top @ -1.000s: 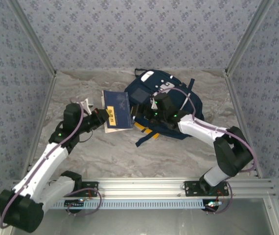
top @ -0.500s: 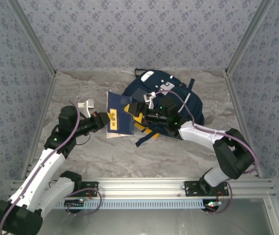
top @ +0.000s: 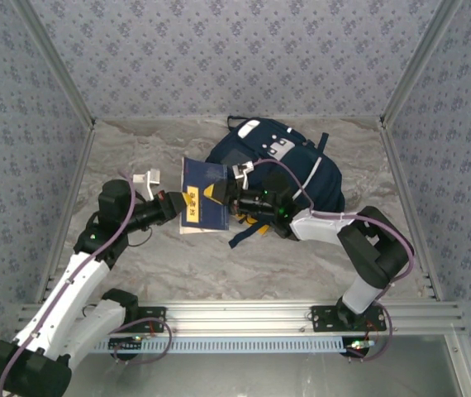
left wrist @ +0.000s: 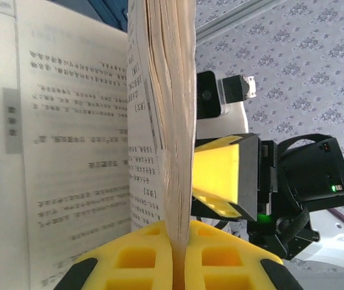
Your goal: Pack the student bag
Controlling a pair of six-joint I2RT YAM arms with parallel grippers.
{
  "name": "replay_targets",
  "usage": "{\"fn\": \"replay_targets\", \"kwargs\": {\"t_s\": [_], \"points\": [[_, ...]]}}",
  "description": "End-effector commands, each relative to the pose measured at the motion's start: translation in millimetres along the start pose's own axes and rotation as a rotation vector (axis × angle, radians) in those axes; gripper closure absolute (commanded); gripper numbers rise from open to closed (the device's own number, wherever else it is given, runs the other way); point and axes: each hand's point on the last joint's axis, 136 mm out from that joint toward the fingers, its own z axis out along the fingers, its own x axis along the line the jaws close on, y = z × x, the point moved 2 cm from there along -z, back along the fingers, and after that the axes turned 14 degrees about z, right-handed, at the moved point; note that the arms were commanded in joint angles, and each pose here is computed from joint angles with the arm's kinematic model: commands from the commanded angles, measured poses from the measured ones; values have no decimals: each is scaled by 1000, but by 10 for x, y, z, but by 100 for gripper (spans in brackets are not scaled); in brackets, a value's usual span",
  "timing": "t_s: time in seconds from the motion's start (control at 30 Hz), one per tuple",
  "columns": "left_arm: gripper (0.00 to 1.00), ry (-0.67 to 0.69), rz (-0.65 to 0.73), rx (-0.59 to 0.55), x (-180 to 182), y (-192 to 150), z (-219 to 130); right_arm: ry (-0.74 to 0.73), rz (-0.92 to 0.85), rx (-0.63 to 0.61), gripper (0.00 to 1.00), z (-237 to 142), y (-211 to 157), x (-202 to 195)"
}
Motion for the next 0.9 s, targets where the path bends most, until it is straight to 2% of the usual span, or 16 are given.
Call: {"fn": "replay_targets", "kwargs": {"t_s": [0.0,0.1,0.17,0.37,0.47,0.63,0.87], "points": [[97,-19,74,-23,-127,71,-71,51,-38,-14,64,-74,-12,171],[87,39,77,-7,-34,32,-83,40,-44,-30,80,-117,6,156],[73,75,90,0,1,24,-110,36,-48,-45,90,-167,27,155],[42,214,114,21,156,9,-214,20,-80,-74,100,-328,63,180],[31,195,111,33,148,-7,-185,25,-125,-47,100,-358,-3,264],[26,35,83,59,-10,-18,-21,96,-166,39,100,-355,-195,449],[30,-163,72,33,-271,72,66,177,-217,173,100,-341,-498,645]]}}
